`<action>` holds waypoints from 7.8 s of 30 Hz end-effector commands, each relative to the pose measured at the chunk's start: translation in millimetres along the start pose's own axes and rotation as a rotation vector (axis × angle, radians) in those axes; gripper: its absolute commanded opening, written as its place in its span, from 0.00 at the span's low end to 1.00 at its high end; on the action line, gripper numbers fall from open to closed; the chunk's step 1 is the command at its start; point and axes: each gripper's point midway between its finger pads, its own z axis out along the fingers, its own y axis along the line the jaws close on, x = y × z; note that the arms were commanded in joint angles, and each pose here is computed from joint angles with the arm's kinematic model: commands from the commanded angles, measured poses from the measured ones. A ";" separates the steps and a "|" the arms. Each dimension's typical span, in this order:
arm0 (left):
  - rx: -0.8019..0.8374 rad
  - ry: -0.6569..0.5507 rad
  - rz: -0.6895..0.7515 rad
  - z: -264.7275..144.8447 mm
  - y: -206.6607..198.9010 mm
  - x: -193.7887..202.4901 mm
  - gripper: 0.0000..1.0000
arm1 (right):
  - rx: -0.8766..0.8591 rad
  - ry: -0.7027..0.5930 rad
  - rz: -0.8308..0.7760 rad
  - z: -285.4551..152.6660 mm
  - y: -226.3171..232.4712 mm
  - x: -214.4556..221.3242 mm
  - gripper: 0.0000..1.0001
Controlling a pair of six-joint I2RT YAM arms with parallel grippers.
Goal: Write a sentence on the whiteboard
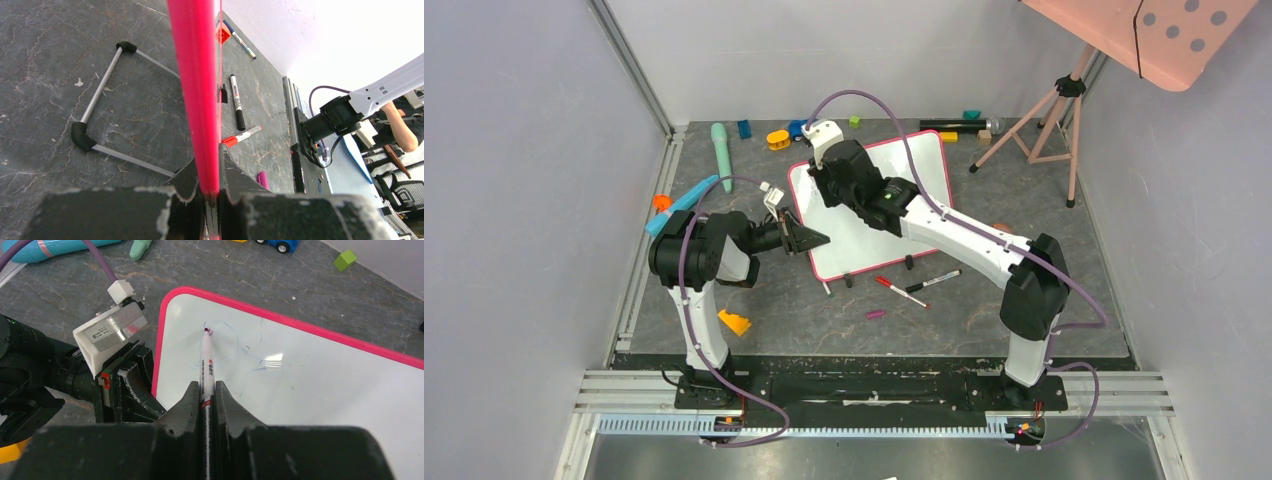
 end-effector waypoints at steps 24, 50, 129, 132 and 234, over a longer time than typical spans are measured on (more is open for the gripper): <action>-0.064 -0.045 0.187 -7.7 22.2 -2.0 0.02 | 0.139 -0.001 0.032 -6.4 -43.4 -4.4 0.00; -0.066 -0.047 0.181 -7.5 22.8 -2.5 0.02 | -0.001 0.053 0.040 -16.8 -20.9 30.0 0.00; -0.068 -0.047 0.185 -8.1 22.8 -2.3 0.02 | 0.072 0.048 0.045 -13.6 -59.3 16.4 0.00; -0.068 -0.048 0.187 -8.0 23.1 -3.0 0.02 | 0.079 0.045 0.050 -13.7 -61.7 15.0 0.00; -0.056 -0.041 0.186 -7.3 22.5 -2.6 0.02 | -0.018 -0.066 0.151 -56.7 -85.9 -1.1 0.00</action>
